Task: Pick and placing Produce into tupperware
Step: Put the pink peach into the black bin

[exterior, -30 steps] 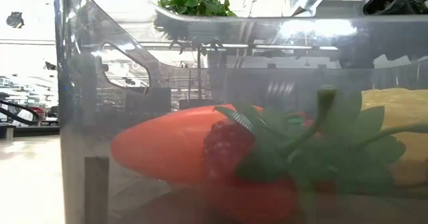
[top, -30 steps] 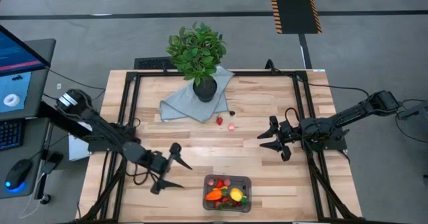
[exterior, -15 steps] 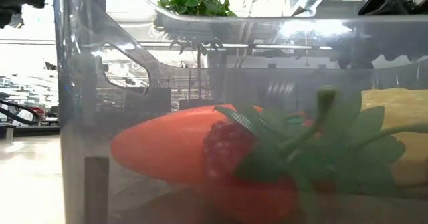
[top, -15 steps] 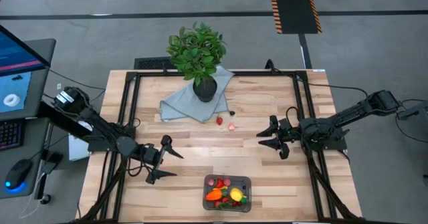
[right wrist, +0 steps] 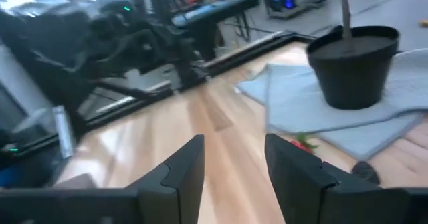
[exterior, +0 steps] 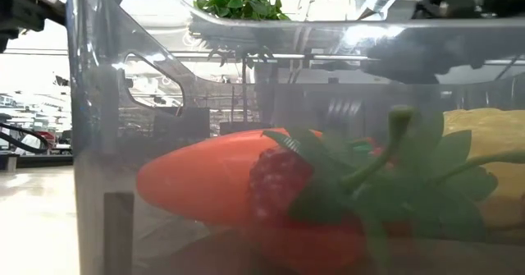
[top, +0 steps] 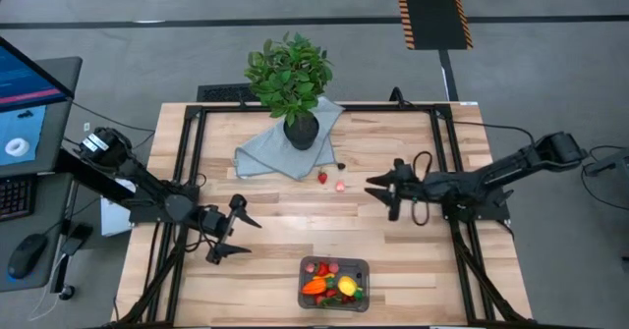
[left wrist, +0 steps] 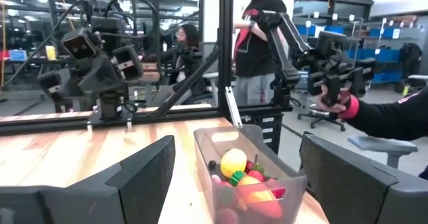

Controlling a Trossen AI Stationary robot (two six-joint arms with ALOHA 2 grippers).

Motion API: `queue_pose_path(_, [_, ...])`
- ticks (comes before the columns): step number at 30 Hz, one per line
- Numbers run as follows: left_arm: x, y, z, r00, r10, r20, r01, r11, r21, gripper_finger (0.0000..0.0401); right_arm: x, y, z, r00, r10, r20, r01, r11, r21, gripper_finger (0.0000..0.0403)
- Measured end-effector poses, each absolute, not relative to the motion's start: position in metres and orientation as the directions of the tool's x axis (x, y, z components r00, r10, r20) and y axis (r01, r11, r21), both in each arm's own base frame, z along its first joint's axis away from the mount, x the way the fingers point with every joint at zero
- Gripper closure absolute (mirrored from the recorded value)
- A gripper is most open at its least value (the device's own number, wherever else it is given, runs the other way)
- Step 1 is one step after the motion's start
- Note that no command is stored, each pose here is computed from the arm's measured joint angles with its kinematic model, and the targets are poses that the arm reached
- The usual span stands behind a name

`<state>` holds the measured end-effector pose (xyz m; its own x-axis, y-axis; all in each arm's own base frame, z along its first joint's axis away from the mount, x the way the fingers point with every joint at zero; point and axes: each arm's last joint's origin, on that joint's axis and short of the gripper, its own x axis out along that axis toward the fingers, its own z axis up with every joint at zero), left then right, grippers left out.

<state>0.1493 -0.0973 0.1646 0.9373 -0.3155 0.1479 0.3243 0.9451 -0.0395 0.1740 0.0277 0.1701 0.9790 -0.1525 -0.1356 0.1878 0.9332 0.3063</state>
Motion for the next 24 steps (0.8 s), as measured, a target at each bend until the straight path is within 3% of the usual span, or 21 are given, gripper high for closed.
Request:
queue_pose_path(5, [0.144, -0.092, 0.16, 0.944, -0.292, 0.156, 0.304, 0.951, -0.062, 0.0092, 0.2, 0.022, 0.177, 0.935, -0.209, -0.286, 0.281, 0.93, 0.239, 0.0229])
queue_pose_path(9, [0.141, -0.086, 0.158, 0.978, -0.147, 0.151, 0.165, 0.98, -0.115, 0.0092, 0.218, 0.023, 0.174, 0.923, -0.18, -0.339, 0.262, 0.941, 0.213, 0.0229])
queue_pose_path(11, [0.142, -0.085, 0.158, 0.984, -0.108, 0.144, 0.125, 0.985, -0.12, 0.0092, 0.225, 0.022, 0.17, 0.925, -0.162, -0.345, 0.248, 0.943, 0.222, 0.0229])
queue_pose_path(17, [0.142, -0.088, 0.152, 0.977, -0.188, 0.099, 0.196, 0.978, -0.072, 0.0092, 0.237, 0.017, 0.15, 0.906, -0.192, -0.378, 0.29, 0.931, 0.223, 0.0234])
queue_pose_path(20, [0.142, -0.085, 0.151, 0.991, -0.105, 0.087, 0.107, 0.994, -0.017, 0.0092, 0.243, 0.013, 0.144, 0.912, -0.208, -0.354, 0.301, 0.925, 0.233, 0.0237])
queue_pose_path(24, [0.141, -0.083, 0.156, 0.992, -0.053, 0.119, 0.066, 0.992, -0.104, 0.0092, 0.249, 0.006, 0.135, 0.91, -0.23, -0.343, 0.321, 0.918, 0.235, 0.0238])
